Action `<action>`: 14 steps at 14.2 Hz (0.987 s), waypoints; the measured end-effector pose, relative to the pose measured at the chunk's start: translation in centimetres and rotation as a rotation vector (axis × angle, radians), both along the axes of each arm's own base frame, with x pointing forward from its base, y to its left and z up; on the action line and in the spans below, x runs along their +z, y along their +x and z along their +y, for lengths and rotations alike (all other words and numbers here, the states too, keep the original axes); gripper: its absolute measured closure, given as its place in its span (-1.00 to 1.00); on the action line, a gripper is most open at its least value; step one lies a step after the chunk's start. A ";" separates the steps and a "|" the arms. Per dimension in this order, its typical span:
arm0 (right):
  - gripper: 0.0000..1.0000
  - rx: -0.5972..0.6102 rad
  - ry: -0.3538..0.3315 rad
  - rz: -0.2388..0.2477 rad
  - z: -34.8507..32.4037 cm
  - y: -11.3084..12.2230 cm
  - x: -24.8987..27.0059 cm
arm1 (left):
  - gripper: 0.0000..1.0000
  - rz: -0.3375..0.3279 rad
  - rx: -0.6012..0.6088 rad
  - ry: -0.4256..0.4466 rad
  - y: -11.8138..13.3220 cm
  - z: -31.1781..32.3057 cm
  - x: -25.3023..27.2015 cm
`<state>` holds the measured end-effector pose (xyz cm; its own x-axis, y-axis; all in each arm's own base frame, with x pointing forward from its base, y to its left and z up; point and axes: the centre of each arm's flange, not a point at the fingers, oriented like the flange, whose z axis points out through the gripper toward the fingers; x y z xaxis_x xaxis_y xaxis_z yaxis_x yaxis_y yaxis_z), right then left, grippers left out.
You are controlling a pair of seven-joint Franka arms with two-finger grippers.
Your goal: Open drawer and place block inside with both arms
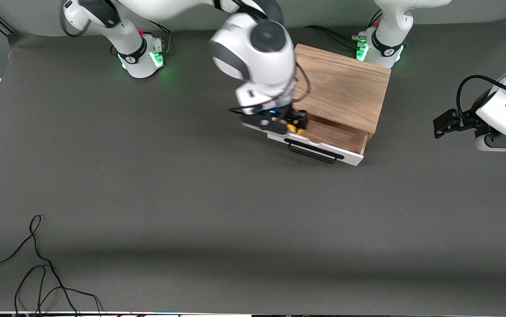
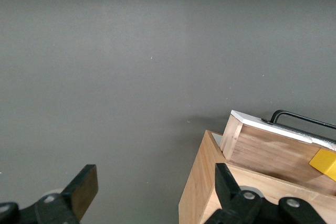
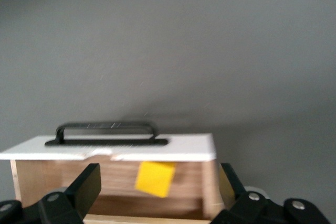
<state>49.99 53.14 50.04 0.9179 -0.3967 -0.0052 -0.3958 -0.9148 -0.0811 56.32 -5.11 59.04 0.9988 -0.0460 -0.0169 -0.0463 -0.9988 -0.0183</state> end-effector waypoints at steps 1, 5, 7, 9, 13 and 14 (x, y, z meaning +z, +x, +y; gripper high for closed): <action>-1.00 0.007 -0.017 -0.005 -3.4 1.6 2.4 | -0.99 0.000 0.000 0.000 0.0 0.0 0.0; -1.00 0.090 -0.077 -0.006 -18.0 7.7 6.5 | -0.99 0.000 0.000 0.000 0.0 0.0 0.0; -1.00 0.123 -0.098 -0.015 -24.9 9.4 7.0 | -0.99 0.000 0.000 0.000 0.0 0.0 0.0; -1.00 0.125 -0.087 -0.039 -31.4 10.0 7.6 | -0.99 0.000 0.000 0.000 0.0 0.0 0.0; -1.00 0.141 -0.036 -0.048 -47.0 9.1 7.4 | -0.99 0.000 -0.001 0.000 0.0 0.0 0.0; -1.00 0.152 -0.039 -0.040 -49.9 8.5 7.0 | -0.99 0.000 0.000 0.000 0.0 0.0 0.0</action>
<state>58.45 3.25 56.99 0.9664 -0.2528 0.0454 -0.2501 -0.9665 -0.0575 56.32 -5.13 59.03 0.9988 -0.0465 -0.0172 -0.0468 -0.9987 -0.0184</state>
